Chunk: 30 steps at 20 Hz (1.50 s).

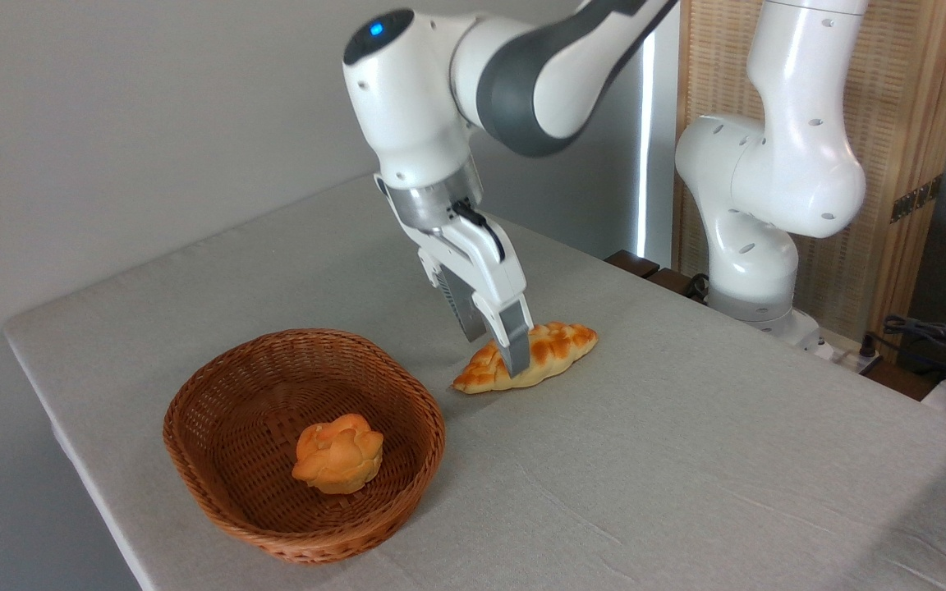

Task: Put bread into the basket
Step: 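Close the gripper on the middle of the braided roll, then lift the braided roll and carry it over the wicker basket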

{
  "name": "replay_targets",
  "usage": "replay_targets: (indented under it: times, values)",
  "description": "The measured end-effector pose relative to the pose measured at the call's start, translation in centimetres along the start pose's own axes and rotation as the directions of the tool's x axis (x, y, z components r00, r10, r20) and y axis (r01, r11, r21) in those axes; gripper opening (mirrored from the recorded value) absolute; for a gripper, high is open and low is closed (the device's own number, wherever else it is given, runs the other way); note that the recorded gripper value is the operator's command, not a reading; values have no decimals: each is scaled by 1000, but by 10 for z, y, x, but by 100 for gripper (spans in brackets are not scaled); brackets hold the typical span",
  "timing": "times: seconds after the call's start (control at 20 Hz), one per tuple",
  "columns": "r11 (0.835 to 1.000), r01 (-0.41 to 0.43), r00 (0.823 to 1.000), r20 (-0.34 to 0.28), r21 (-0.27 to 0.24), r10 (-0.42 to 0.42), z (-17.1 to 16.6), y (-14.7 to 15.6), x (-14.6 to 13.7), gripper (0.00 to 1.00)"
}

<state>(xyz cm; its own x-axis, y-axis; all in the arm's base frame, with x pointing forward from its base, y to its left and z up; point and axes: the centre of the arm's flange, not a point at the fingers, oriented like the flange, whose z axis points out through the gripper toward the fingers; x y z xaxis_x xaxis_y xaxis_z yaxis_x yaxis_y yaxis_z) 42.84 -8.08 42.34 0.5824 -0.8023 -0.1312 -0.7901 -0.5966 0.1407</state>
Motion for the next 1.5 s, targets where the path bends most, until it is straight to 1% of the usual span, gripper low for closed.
replay_targets:
  times: [0.05,0.1,0.15,0.2,0.25,0.3,0.35,1.25,1.4,1.5]
  values:
    - [1000,-12,1000,6,-6,12,7,1,-1,100]
    - [1000,-22,1000,12,-10,22,12,3,-1,97]
    - [1000,-27,999,17,-14,27,17,5,-2,81]
    - [999,-30,999,23,-18,31,21,6,-2,54]
    - [999,-33,999,29,-22,33,25,8,-2,39]
    - [999,-33,999,30,-23,34,26,8,-2,31]
    - [999,-33,999,28,-21,34,26,8,-2,28]
    - [999,-43,999,30,-24,43,29,8,-2,29]
    - [998,-56,998,39,-34,57,27,9,-2,29]
    - [997,-64,997,48,-44,66,17,9,-2,29]
